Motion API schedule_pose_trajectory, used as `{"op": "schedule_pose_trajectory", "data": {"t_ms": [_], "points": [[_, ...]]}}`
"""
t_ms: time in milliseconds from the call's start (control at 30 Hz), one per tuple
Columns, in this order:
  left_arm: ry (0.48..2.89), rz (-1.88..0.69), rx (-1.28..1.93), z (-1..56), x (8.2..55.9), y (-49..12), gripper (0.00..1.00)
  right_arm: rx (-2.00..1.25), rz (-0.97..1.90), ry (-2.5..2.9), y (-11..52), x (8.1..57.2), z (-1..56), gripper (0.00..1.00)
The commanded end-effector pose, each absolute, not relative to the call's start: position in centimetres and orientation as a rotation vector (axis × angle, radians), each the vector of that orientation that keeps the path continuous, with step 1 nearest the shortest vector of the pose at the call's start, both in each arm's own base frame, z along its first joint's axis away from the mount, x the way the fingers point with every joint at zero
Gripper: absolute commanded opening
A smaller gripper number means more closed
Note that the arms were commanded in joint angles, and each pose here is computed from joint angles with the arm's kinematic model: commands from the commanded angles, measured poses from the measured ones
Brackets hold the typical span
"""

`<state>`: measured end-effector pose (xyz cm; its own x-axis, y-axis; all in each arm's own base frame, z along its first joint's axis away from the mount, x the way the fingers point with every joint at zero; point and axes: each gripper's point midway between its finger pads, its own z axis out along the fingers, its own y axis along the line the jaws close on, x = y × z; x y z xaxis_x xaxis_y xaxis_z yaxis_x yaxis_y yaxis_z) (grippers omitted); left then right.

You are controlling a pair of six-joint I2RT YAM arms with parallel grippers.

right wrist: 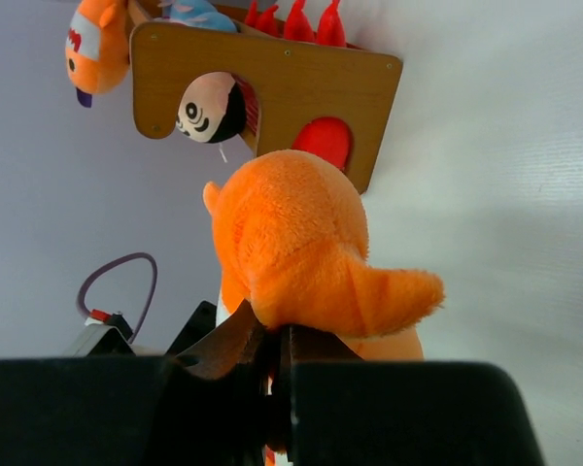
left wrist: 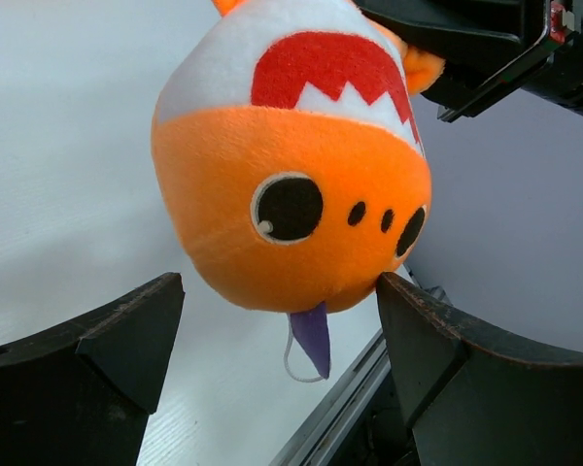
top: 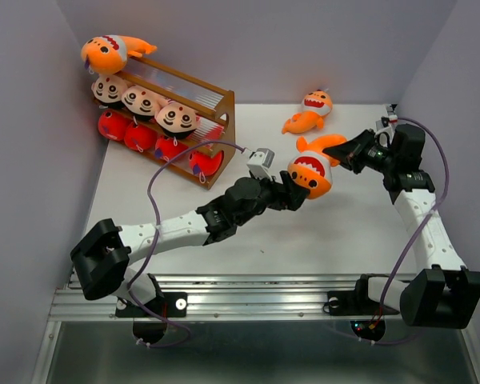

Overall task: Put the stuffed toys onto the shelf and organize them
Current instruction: Pass the stuffed toy from the right arm to the left, then place the stuffed toy onto shelf

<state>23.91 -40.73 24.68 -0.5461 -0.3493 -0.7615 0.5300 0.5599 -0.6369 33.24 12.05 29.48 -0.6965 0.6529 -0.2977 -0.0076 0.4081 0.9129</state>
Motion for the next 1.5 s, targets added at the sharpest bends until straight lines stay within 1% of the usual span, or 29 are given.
{"op": "schedule_pose_trajectory", "data": {"t_ms": [0,200,233,267,300,333,367,400,467,500,533,567,633,667,700,800,833,867,900,933,967,1000,1067,1100,1133,1233,1367,1400,1467], "points": [[1.724,-1.219,0.152,29.1,23.6,-41.5,0.9,0.498,1.436,1.947,12.8,32.8,31.2,0.01],[1.69,-1.287,0.177,30.4,23.4,-43.0,0.85,0.491,1.484,1.938,13.2,32.0,30.7,0.01],[1.687,-1.289,0.179,30.5,23.4,-43.1,0.83,0.489,1.485,1.935,13.2,31.9,30.7,0.01],[1.679,-1.298,0.183,30.8,23.3,-43.2,0.76,0.486,1.485,1.935,13.2,31.8,30.7,0.01],[1.674,-1.298,0.185,30.9,23.4,-43.2,0.7,0.486,1.482,1.936,13.2,31.8,30.6,0.01],[1.669,-1.297,0.182,31.0,23.4,-43.1,0.62,0.483,1.483,1.935,13.3,31.8,30.6,0.01],[1.667,-1.296,0.179,31.1,23.5,-43.1,0.46,0.482,1.484,1.933,13.3,31.7,30.6,0.01],[1.666,-1.293,0.178,31.1,23.5,-42.9,0.4,0.483,1.482,1.933,13.2,31.7,30.5,0.01],[1.662,-1.278,0.166,31.1,23.6,-42.6,0.31,0.473,1.478,1.929,13.2,31.7,30.5,0.01],[1.655,-1.266,0.167,31.2,23.6,-42.3,0.21,0.468,1.478,1.927,13.3,31.6,30.6,0.01],[1.651,-1.253,0.157,31.2,23.9,-42.0,0.16,0.464,1.476,1.927,13.3,31.6,30.5,0.01],[1.641,-1.235,0.162,31.4,23.9,-41.6,0.07,0.456,1.478,1.928,13.3,31.5,30.5,0.01],[1.626,-1.209,0.175,31.6,24.1,-41.1,0.0,0.42,1.472,1.924,13.4,31.3,30.6,0.01],[1.615,-1.2,0.198,31.8,24.0,-40.9,0.0,0.385,1.462,1.918,13.4,31.2,30.8,0.01],[1.58,-1.152,0.267,32.1,23.9,-40.5,0.0,0.352,1.455,1.916,13.5,31.1,30.9,0.05],[1.529,-1.1,0.372,32.8,23.4,-39.6,0.0,0.136,1.395,1.879,13.7,30.5,31.9,0.21],[1.508,-1.055,0.42,33.1,23.5,-39.2,0.0,0.056,1.376,1.863,13.8,30.2,32.3,0.38],[1.529,-1.017,0.452,32.6,23.5,-38.9,0.0,-0.088,1.344,1.837,14.1,29.6,32.4,0.52],[1.521,-0.988,0.468,33.2,23.7,-38.1,0.0,-0.172,1.323,1.807,14.2,29.2,33.1,0.84],[1.507,-0.963,0.486,33.9,23.8,-37.7,0.0,-0.235,1.306,1.788,14.3,28.9,33.4,0.96],[1.514,-0.908,0.544,33.5,23.9,-37.1,0.0,-0.327,1.27,1.75,14.2,28.6,33.8,1.0],[1.488,-0.884,0.547,34.8,24.2,-36.0,0.0,-0.388,1.259,1.721,14.3,28.2,34.4,1.0],[1.507,-0.808,0.588,34.6,24.7,-34.4,0.0,-0.475,1.202,1.666,13.7,27.6,35.1,1.0],[1.485,-0.791,0.575,36.0,24.9,-33.2,0.0,-0.501,1.183,1.648,13.7,27.4,35.4,1.0],[1.507,-0.74,0.578,35.8,25.9,-31.7,0.0,-0.549,1.149,1.619,13.7,27.2,35.5,1.0],[1.458,-0.706,0.559,38.7,26.5,-28.7,0.0,-0.604,1.08,1.572,13.5,26.4,35.5,1.0],[1.443,-0.564,0.546,41.1,28.6,-24.3,0.0,-0.625,1.057,1.59,13.2,26.2,32.4,1.0],[1.418,-0.53,0.547,42.5,28.9,-23.6,0.0,-0.621,1.052,1.598,13.0,26.3,31.7,1.0],[1.439,-0.46,0.536,42.7,30.2,-21.8,0.0,-0.621,1.039,1.613,12.6,26.4,29.9,1.0]]}}
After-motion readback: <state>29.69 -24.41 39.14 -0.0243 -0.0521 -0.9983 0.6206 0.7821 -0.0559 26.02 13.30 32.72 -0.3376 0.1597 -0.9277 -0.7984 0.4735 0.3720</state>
